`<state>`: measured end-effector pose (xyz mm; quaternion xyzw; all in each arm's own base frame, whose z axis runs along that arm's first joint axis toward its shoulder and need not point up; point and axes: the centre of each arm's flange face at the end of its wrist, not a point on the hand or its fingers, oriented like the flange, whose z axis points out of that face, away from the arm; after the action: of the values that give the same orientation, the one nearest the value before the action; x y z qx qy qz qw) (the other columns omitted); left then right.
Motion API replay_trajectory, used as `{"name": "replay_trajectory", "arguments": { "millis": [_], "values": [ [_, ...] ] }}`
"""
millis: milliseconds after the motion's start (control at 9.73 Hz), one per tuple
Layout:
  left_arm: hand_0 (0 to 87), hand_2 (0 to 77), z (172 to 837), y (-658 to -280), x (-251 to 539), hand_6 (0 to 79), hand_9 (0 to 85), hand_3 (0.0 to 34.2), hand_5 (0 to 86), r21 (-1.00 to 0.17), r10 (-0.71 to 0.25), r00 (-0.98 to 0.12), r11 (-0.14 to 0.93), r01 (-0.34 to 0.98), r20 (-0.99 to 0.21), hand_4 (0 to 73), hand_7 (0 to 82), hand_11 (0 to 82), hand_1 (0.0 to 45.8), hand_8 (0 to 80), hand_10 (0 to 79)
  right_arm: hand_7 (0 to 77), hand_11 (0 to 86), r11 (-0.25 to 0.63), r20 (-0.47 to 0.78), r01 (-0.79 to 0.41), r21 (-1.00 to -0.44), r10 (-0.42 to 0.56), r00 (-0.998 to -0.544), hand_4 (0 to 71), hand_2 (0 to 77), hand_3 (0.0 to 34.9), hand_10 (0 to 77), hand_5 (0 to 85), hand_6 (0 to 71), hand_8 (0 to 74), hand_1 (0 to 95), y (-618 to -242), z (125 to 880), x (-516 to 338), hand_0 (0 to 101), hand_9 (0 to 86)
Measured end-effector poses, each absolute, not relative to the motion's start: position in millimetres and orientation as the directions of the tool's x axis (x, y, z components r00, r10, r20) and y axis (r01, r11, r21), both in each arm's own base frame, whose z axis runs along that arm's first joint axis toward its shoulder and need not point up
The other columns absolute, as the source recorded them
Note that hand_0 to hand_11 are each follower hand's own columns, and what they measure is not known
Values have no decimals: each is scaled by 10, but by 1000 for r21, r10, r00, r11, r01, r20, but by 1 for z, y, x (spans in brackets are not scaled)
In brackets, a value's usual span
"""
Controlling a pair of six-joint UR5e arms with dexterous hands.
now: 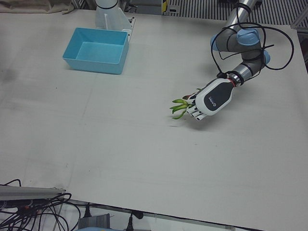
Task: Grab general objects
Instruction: 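Close the left hand fingers around the dragon fruit, then lift the dragon fruit with the left hand toward the blue tray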
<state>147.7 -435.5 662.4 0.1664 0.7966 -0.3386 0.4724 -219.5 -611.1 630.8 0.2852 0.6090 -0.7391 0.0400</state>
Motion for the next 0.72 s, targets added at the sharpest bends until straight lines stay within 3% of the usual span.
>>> {"name": "replay_trajectory", "arguments": {
  "millis": [411, 720],
  "values": [
    [801, 464, 605, -443, 129, 458, 567, 0, 709, -493, -97, -621, 706, 508, -778, 704, 753, 753, 0, 442, 207, 0, 11, -255, -470, 407, -877, 288, -834, 0, 22, 0, 0, 0, 0, 0, 65, -611, 631, -220, 6, 11],
    [801, 464, 585, -445, 128, 464, 567, 0, 709, -601, -191, -715, 705, 377, -673, 704, 747, 753, 0, 442, 207, 0, 5, -255, -470, 407, -877, 289, -834, 0, 22, 0, 0, 0, 0, 0, 65, -611, 631, -220, 6, 11]
  ]
}}
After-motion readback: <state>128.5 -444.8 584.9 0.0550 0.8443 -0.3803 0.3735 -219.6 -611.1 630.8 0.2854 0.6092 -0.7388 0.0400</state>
